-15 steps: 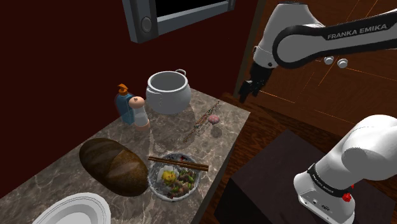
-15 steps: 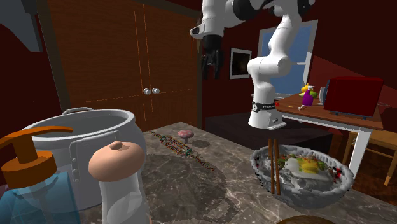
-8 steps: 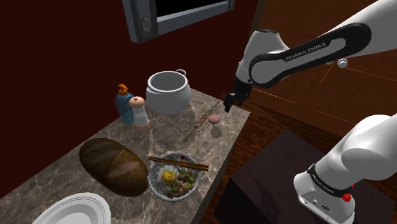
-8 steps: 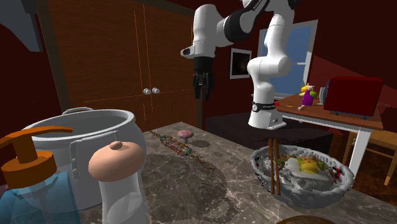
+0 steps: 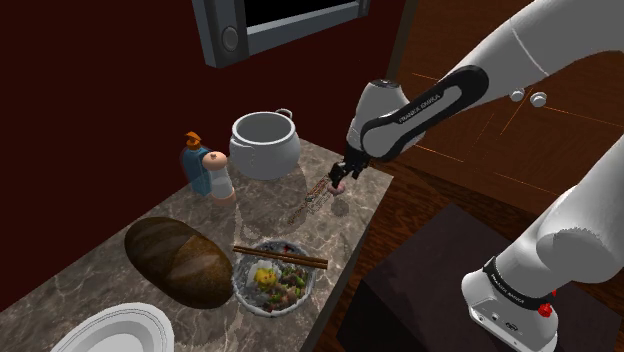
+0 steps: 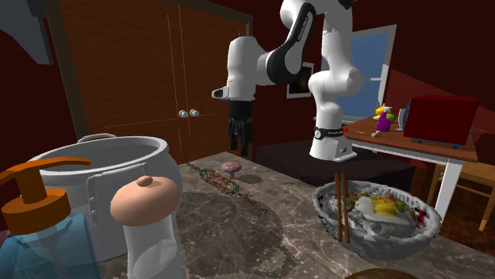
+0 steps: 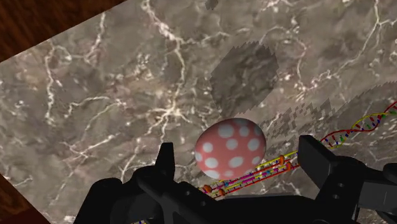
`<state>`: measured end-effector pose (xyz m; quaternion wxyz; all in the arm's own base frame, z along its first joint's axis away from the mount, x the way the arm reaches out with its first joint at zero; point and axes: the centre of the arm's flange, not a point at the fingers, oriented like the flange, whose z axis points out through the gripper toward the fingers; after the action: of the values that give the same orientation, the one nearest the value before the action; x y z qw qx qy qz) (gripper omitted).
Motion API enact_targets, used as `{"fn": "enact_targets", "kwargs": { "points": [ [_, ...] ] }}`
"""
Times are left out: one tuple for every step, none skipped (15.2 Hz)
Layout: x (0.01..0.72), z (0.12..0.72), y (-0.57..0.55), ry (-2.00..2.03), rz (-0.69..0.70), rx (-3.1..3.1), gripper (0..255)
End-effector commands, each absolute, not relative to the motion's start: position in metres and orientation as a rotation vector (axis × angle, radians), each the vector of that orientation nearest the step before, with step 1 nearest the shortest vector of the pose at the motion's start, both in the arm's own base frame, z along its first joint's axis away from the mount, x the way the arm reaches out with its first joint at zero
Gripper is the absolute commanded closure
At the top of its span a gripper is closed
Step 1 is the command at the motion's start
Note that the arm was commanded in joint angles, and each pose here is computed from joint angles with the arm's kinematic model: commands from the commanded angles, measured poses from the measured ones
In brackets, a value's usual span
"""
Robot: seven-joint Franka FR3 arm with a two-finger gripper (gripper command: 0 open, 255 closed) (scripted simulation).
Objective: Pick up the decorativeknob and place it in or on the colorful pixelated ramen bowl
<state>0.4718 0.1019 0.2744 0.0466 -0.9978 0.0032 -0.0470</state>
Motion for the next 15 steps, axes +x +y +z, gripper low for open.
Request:
{"fn": "enact_targets", "kwargs": {
  "points": [
    [0.478, 0.258, 0.105, 0.015, -0.148, -3.042, 0],
    [0.478, 0.252, 0.106, 0.015, -0.148, -3.042, 0],
    [0.479, 0.247, 0.106, 0.015, -0.148, -3.042, 0],
    [0.480, 0.242, 0.107, 0.015, -0.148, -3.042, 0],
    [0.480, 0.237, 0.107, 0.015, -0.148, -3.042, 0],
    [0.481, 0.232, 0.108, 0.015, -0.148, -3.042, 0],
    [0.481, 0.226, 0.108, 0.015, -0.148, -3.042, 0],
    [0.482, 0.218, 0.109, 0.015, -0.148, -3.042, 0],
    [0.482, 0.218, 0.109, 0.015, -0.148, -3.042, 0],
    [0.482, 0.218, 0.109, 0.015, -0.148, -3.042, 0],
    [0.482, 0.218, 0.109, 0.015, -0.148, -3.042, 0],
    [0.482, 0.218, 0.109, 0.015, -0.148, -3.042, 0],
    [0.482, 0.218, 0.109, 0.015, -0.148, -3.042, 0],
    [0.482, 0.218, 0.109, 0.015, -0.148, -3.042, 0],
    [0.482, 0.218, 0.109, 0.015, -0.148, -3.042, 0]
  ]
}}
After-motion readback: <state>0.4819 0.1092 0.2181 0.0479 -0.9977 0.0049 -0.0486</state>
